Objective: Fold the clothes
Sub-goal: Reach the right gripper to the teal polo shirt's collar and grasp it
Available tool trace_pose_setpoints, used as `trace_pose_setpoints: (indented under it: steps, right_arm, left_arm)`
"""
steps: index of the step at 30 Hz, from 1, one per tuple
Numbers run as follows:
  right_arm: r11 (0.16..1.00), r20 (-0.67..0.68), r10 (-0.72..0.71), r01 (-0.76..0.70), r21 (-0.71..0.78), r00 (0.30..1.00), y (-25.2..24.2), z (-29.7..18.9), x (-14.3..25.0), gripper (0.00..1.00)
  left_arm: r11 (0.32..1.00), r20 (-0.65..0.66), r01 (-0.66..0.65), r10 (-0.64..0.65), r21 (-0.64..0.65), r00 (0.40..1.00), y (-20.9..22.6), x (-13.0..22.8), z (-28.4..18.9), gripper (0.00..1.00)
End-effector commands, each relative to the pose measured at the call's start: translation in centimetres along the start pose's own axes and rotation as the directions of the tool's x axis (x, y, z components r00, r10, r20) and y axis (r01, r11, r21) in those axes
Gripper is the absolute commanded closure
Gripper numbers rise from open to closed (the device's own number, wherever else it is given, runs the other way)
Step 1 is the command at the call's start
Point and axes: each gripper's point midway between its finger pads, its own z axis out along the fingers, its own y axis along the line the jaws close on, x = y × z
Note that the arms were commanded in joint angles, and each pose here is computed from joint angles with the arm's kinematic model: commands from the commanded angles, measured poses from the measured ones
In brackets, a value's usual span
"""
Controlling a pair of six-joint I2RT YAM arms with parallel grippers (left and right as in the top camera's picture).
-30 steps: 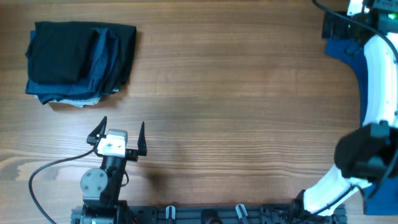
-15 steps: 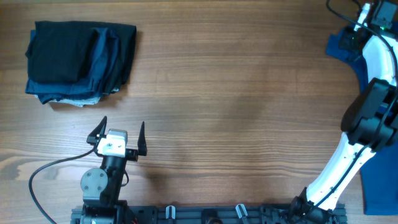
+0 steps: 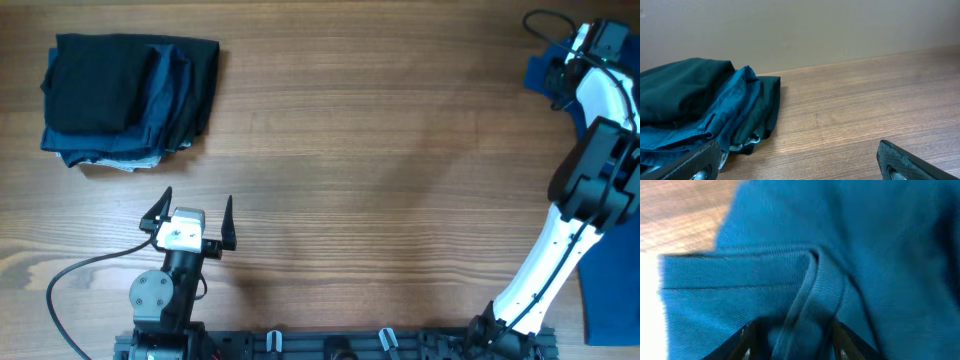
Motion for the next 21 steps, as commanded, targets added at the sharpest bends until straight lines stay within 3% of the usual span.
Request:
trace_pose_setpoints:
  steps: [1,4,9,18,21]
  right_arm:
    - [0.999,-0.016,0.004,-0.003,0.037,1.000,-0.5,1.1,0.6,0.57]
    - [0.999,-0.018,0.003,-0.002,0.037,1.000,-0.5,1.1,0.6,0.65]
    - [0.999,-0.023,0.003,-0.002,0.036,1.000,-0.4,1.0,0.7,0.94]
    - [0.999,0.002,0.003,-0.003,0.036,1.000,-0.5,-0.4,-0.4,0.94]
    - [0.999,0.017,0.004,-0.004,0.037,1.000,-0.6,-1.2,-1.1,0.90]
  left_arm:
    - [1.000,0.004,-0.016,0.016,0.016,1.000,-0.3,0.1,0.0,0.00]
    - [1.000,0.004,-0.016,0.016,0.016,1.000,-0.3,0.1,0.0,0.00]
    - [1.000,0.003,-0.016,0.016,0.016,1.000,-0.3,0.2,0.0,0.00]
    - [1.000,0.004,-0.016,0.016,0.016,1.000,-0.3,0.1,0.0,0.00]
    - [1.000,0.004,-0.016,0.016,0.016,1.000,-0.3,0.1,0.0,0.00]
